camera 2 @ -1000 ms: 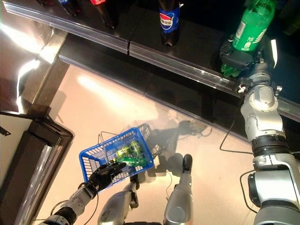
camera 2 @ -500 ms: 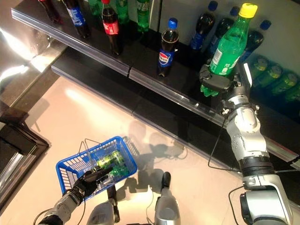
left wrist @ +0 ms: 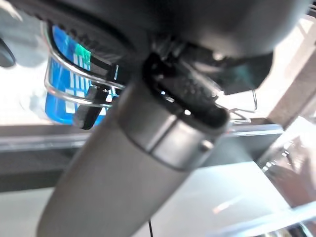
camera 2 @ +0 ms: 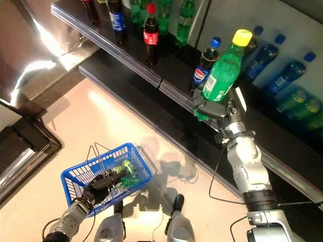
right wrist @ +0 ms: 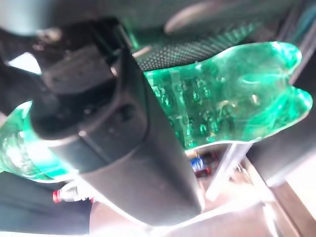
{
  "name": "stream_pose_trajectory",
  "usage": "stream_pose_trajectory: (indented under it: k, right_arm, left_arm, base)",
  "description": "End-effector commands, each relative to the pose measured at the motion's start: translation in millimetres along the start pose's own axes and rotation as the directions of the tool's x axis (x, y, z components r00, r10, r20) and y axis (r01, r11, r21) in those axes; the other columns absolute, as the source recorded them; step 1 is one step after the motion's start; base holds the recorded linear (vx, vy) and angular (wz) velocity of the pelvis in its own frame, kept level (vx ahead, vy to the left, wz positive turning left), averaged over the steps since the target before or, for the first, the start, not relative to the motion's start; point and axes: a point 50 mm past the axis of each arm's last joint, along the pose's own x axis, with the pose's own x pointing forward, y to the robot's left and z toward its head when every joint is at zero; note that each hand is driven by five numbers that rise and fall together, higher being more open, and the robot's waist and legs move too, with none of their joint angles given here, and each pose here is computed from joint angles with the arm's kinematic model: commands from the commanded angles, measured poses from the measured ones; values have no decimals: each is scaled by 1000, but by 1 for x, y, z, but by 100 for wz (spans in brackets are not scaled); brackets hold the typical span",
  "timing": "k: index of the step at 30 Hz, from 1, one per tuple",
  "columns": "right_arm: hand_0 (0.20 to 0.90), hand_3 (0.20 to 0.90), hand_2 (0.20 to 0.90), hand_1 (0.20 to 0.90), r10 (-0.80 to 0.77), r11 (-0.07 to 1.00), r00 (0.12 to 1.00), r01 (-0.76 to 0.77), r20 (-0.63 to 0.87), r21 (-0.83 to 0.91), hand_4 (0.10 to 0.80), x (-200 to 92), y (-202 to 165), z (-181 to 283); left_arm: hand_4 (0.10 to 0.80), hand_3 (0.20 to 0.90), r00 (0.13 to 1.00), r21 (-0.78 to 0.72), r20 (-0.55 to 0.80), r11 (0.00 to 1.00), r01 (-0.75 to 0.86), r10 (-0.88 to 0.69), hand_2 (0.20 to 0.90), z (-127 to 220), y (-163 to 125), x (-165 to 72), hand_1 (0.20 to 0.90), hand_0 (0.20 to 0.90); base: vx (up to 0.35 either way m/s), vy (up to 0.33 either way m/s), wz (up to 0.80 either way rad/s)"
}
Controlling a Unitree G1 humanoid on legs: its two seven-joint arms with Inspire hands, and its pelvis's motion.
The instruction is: Pick up the drink and place into the basket.
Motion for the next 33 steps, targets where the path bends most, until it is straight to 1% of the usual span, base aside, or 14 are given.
stream_pose_trajectory:
  k: [1, 6, 7, 11, 17, 24, 28, 33]
  right_arm:
    - [300, 200, 300, 300, 119, 993, 961, -117, 251, -24, 100, 5, 25, 32]
    - [300, 200, 300, 300, 184, 983, 949, -182, 257, -30, 100, 5, 45, 32]
    - [300, 200, 300, 300, 187, 982, 948, -186, 256, -29, 100, 5, 47, 32]
    - [300, 200, 300, 300, 220, 974, 944, -227, 244, 0, 100, 5, 59, 27]
    - [300, 200, 300, 300, 273, 956, 934, -290, 231, 45, 100, 2, 77, 19]
    - [300, 200, 300, 300, 331, 933, 918, -353, 218, 69, 100, -2, 97, 16]
    - [300, 200, 300, 300, 380, 913, 902, -401, 206, 75, 100, -2, 112, 14]
    - [300, 200, 300, 300, 428, 888, 881, -451, 201, 87, 100, -2, 123, 15]
  left_arm:
    - [100, 200, 852, 94, 293, 900, 425, -433, 300, 58, -71, 8, 300, 300]
    - [100, 200, 771, 134, 331, 836, 533, -545, 300, 74, -104, 4, 300, 300]
    - [100, 200, 763, 138, 332, 829, 542, -554, 300, 76, -107, 3, 300, 300]
    - [100, 200, 679, 175, 347, 756, 630, -647, 300, 89, -132, -5, 300, 300]
    - [100, 200, 568, 206, 345, 650, 731, -747, 300, 100, -163, -17, 300, 300]
    - [100, 200, 461, 230, 327, 542, 808, -825, 300, 104, -187, -29, 300, 300]
    - [100, 200, 369, 256, 295, 445, 858, -881, 300, 105, -207, -40, 300, 300]
    - [100, 200, 284, 291, 259, 354, 889, -923, 300, 106, -222, -50, 300, 300]
  base:
    - [-24, -22, 15]
    - [-16, -14, 7]
    - [-12, -9, 9]
    - [-5, -2, 7]
    - [0, -2, 3]
    - [7, 10, 8]
    - [0, 9, 4]
    - [0, 0, 0]
